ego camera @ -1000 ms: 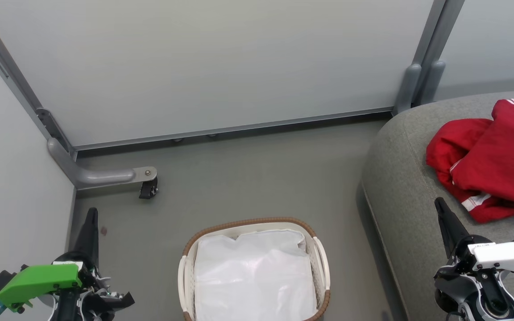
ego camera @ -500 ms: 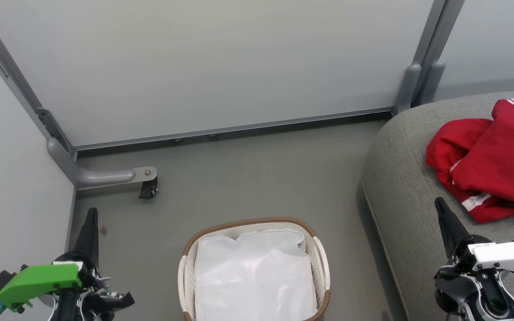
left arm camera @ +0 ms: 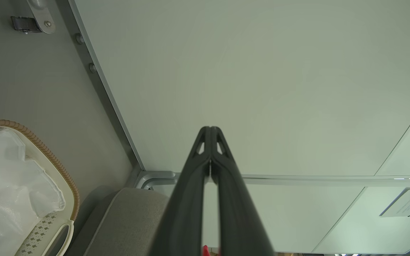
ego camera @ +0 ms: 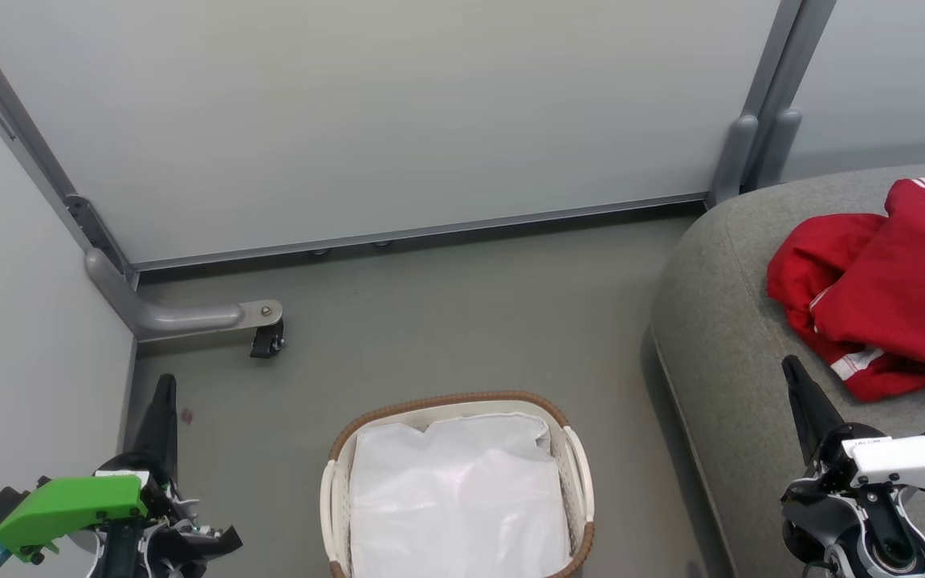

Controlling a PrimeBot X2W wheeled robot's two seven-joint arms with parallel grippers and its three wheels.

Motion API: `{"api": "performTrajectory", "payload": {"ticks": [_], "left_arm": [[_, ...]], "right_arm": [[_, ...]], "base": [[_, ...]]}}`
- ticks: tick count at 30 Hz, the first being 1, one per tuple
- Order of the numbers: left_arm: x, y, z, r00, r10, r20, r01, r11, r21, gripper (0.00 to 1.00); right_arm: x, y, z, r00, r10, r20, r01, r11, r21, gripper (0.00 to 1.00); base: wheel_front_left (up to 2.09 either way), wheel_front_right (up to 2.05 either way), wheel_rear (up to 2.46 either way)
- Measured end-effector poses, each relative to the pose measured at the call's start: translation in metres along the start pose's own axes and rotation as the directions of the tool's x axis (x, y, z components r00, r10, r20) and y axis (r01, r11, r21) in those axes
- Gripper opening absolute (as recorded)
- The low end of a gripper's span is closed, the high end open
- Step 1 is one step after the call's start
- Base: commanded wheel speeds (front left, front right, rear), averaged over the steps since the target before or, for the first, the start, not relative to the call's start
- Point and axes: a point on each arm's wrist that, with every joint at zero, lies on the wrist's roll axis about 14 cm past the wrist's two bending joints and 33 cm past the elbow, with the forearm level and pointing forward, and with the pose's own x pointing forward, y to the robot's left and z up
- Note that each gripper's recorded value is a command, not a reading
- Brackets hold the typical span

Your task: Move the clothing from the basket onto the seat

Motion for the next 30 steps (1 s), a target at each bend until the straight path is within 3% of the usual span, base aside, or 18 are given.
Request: {"api": "performTrajectory", "payload": {"ticks": [30], "left_arm": [[0.0000,-0.0001,0.0000,1.000,0.000,0.000,0.000,1.000,0.000,0.00]], "right_arm": [[0.0000,0.0000,0.0000,1.000,0.000,0.000,0.000,1.000,0.000,0.00]], "base": [[0.00,0.00,0.00]]}}
